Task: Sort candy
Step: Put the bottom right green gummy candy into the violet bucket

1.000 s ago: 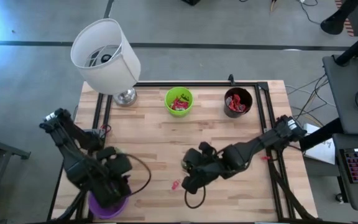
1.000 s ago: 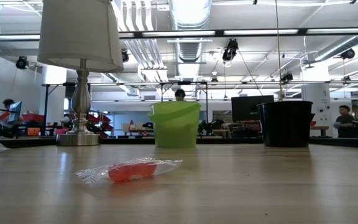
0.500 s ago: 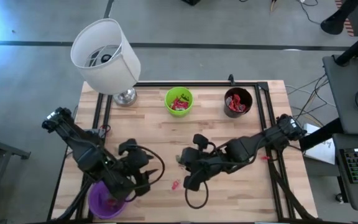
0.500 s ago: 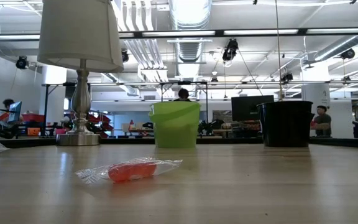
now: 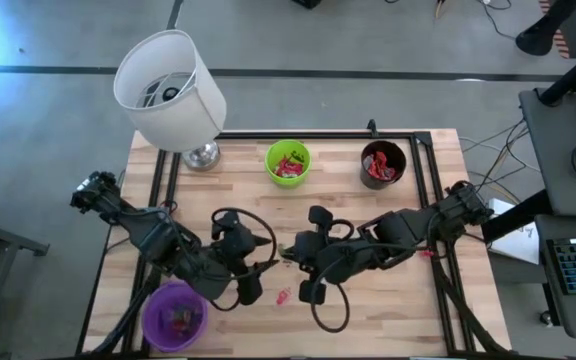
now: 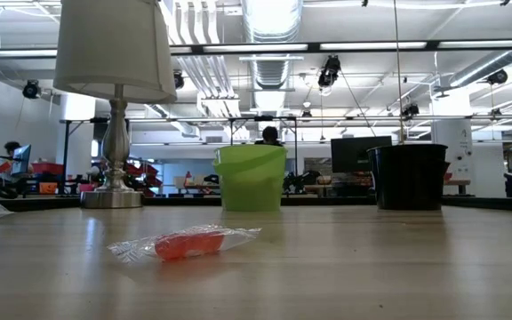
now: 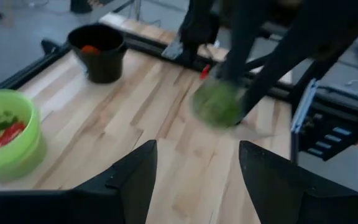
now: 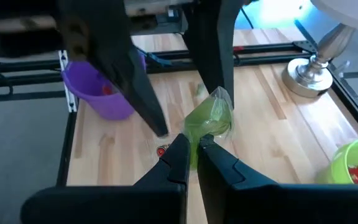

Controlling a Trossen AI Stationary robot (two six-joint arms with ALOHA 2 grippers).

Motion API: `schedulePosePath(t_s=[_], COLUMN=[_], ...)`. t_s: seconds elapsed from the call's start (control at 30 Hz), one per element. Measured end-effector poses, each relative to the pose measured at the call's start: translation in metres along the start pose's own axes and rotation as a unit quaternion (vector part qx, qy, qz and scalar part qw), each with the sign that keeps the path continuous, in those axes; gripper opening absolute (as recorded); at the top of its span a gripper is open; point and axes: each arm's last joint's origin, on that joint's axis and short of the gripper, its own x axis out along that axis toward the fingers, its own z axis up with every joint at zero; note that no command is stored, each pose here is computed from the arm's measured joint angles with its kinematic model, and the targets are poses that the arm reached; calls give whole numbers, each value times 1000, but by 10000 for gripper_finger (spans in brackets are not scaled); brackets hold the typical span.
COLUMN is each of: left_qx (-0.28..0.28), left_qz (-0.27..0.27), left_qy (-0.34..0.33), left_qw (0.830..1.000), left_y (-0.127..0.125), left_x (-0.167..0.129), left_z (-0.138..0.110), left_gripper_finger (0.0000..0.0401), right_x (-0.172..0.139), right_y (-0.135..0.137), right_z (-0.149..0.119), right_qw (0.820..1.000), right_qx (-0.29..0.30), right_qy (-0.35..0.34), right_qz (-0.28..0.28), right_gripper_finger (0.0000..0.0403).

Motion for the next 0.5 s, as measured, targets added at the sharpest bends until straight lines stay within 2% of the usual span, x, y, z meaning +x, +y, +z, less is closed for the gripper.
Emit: schedulePosePath(t_s=[0.5], left_qx=[14], left_qz=[2], left_qy=[-11], left_qw=[1000], left_y=[5], left_x=[3], left_z=[8], left_gripper_finger=[165], right_x=[0], right_y=[9], right_z=[-8], right_qw=[1000], right_qx=[-18], right_qy=[12], right_qz=[7], right_gripper_finger=[12])
